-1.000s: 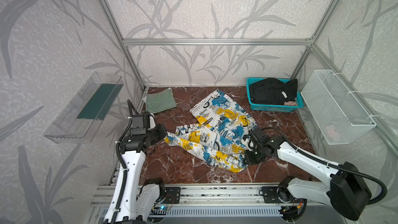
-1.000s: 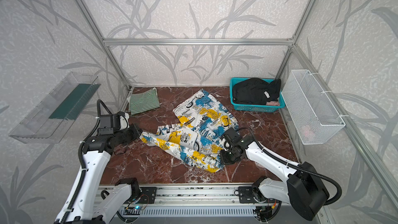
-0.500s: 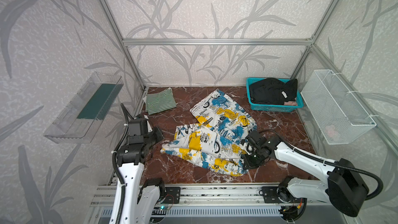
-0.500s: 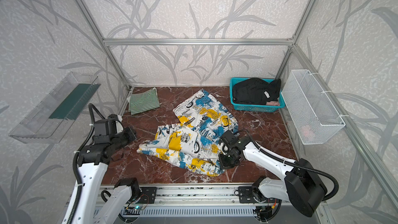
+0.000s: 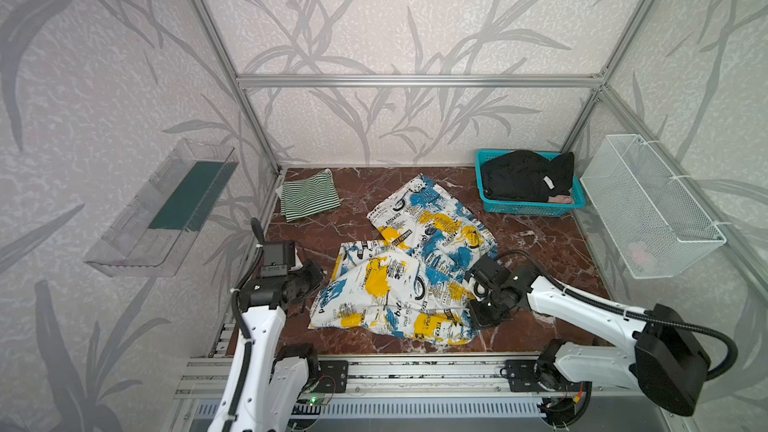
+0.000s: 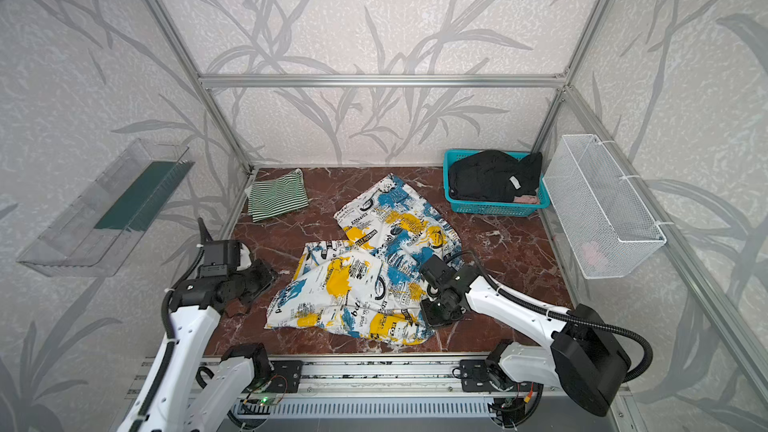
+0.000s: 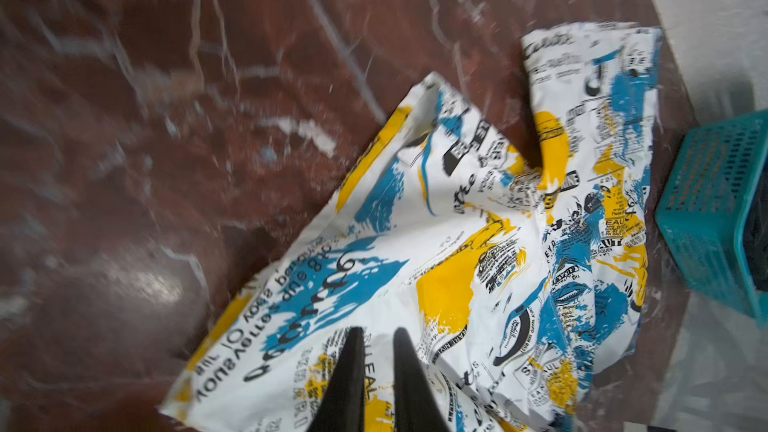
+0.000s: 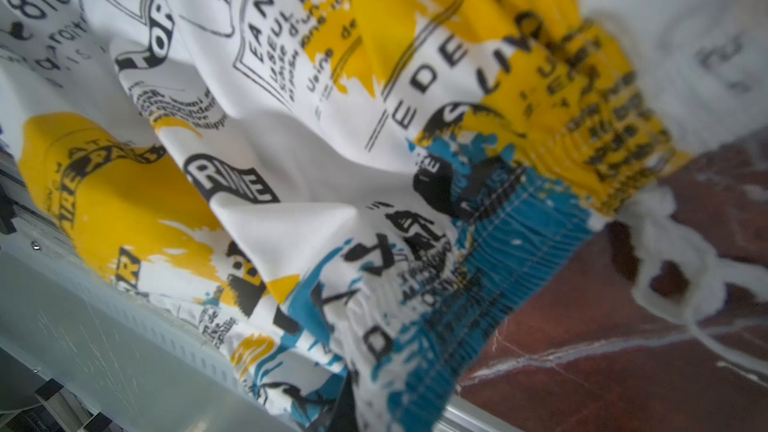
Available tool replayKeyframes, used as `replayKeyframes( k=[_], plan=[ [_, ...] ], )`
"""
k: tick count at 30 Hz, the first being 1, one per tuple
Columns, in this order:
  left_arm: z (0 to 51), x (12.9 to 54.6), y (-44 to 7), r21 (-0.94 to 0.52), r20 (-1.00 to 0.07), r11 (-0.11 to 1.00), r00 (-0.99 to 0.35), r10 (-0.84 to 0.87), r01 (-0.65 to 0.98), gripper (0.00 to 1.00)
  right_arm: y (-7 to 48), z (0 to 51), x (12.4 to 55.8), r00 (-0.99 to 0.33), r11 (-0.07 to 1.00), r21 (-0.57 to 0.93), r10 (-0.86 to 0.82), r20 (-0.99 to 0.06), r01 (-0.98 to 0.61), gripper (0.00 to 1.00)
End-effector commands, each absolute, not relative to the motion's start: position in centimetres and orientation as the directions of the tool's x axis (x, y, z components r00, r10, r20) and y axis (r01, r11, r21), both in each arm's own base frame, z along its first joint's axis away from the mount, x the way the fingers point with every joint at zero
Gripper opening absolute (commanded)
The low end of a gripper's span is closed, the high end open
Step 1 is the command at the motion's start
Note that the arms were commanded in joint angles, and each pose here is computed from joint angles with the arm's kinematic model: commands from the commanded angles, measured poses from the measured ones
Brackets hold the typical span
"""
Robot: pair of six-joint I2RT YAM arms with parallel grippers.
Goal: Fold and stack the mixed laundry pile
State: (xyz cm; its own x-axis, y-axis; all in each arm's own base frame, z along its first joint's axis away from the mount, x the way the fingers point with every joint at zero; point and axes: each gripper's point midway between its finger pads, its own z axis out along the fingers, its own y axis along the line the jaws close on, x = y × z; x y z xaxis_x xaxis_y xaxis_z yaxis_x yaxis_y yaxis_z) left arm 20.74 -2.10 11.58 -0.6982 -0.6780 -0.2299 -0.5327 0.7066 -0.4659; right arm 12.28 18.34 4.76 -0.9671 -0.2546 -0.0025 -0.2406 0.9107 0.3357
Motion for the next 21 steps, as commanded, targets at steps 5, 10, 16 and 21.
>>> replayKeyframes(
  k=[5,10,16,21],
  plan=[
    [8.6,21.4,-3.0,-0.506,-0.162,0.612,-0.630,-0.759,-0.607,0.31,19.2,4.5,14.6,-0.973,0.925,0.304,-0.220,-0.062,-0.229,0.08],
    [8.6,25.5,-3.6,-0.532,-0.219,0.665,-0.673,-0.707,-0.525,0.36,17.2,3.5,14.4,-0.977,0.951,0.225,-0.205,-0.055,-0.212,0.07],
    [9.0,32.0,-4.4,-0.535,-0.242,0.737,-0.762,-0.601,-0.412,0.37,15.7,3.1,14.0,-0.985,0.966,0.196,-0.160,-0.064,-0.170,0.05],
    [7.0,34.9,-4.6,-0.506,-0.227,0.776,-0.810,-0.541,-0.376,0.42,15.2,3.3,13.8,-0.987,0.968,0.195,-0.144,-0.073,-0.155,0.05]
  ],
)
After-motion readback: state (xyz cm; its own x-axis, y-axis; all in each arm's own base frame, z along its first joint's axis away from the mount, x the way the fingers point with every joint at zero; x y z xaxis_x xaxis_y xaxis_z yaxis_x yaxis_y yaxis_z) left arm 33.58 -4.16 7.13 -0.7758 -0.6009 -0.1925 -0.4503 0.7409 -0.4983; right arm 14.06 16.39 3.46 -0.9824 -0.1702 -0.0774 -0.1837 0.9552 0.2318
